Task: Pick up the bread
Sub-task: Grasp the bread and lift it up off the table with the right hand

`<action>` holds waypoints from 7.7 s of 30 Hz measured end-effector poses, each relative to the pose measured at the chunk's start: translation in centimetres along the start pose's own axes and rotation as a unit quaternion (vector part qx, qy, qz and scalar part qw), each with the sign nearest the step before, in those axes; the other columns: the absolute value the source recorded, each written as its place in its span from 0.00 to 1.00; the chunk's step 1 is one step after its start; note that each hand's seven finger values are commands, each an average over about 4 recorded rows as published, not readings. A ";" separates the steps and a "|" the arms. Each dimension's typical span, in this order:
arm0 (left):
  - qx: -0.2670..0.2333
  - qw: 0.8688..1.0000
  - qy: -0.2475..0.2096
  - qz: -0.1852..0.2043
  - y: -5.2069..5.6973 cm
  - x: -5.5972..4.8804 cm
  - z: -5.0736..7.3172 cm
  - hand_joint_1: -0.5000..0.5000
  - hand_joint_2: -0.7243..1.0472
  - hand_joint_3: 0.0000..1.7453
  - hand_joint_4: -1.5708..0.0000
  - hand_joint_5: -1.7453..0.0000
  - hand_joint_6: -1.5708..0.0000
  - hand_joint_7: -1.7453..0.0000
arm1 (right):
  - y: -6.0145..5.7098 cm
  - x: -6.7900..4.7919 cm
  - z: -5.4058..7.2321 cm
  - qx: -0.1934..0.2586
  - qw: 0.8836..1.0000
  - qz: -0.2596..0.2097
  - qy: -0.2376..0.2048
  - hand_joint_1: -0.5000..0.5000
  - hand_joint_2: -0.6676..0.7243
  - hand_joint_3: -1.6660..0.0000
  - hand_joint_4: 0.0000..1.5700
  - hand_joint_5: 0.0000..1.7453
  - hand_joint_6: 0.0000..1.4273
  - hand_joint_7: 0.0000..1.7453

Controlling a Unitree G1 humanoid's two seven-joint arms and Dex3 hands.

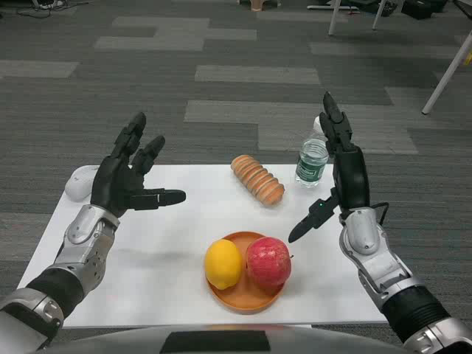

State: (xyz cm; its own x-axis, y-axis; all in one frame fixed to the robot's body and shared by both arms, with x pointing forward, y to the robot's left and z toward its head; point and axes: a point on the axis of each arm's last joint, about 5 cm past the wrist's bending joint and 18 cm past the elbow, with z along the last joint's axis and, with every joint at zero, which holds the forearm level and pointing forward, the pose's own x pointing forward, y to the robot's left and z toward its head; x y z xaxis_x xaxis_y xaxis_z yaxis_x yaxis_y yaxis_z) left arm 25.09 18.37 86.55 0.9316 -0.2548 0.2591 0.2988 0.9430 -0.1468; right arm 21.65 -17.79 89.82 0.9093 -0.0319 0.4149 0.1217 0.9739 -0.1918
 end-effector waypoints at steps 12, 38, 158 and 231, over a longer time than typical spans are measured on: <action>-0.020 0.998 -0.036 -0.041 -3.7 1.7 -0.5 1.00 0.70 0.04 1.00 0.76 1.00 1.00 | 2.7 1.0 -1.6 0.063 0.996 0.037 -0.061 0.08 0.91 1.00 0.00 0.00 0.00 0.00; -0.009 1.000 -0.023 0.003 -2.0 1.0 -0.7 1.00 0.70 0.03 1.00 0.76 1.00 1.00 | 0.9 1.0 -2.8 0.014 0.999 0.037 -0.035 0.08 0.82 1.00 0.00 0.00 0.00 0.00; 0.017 0.999 0.050 0.012 -0.4 0.1 -1.7 1.00 0.70 0.05 1.00 0.76 1.00 1.00 | 9.1 5.0 -5.0 -0.447 0.802 0.309 0.246 0.08 0.18 0.95 0.00 0.17 0.00 0.00; 0.006 0.999 0.040 0.023 -0.4 0.0 -1.7 1.00 0.70 0.04 1.00 0.76 1.00 1.00 | 3.5 2.1 -4.2 -0.307 0.855 0.354 0.223 0.16 0.05 0.48 0.00 0.61 0.05 0.88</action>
State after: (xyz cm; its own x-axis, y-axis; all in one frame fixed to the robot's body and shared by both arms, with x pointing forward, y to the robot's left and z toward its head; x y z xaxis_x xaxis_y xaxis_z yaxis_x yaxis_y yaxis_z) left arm 25.29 17.59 84.95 0.9580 -0.2266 0.1759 0.2529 0.9566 -0.1449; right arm 25.66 -15.40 86.28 0.8858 0.3009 -0.3534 -0.4613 0.4871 -0.7416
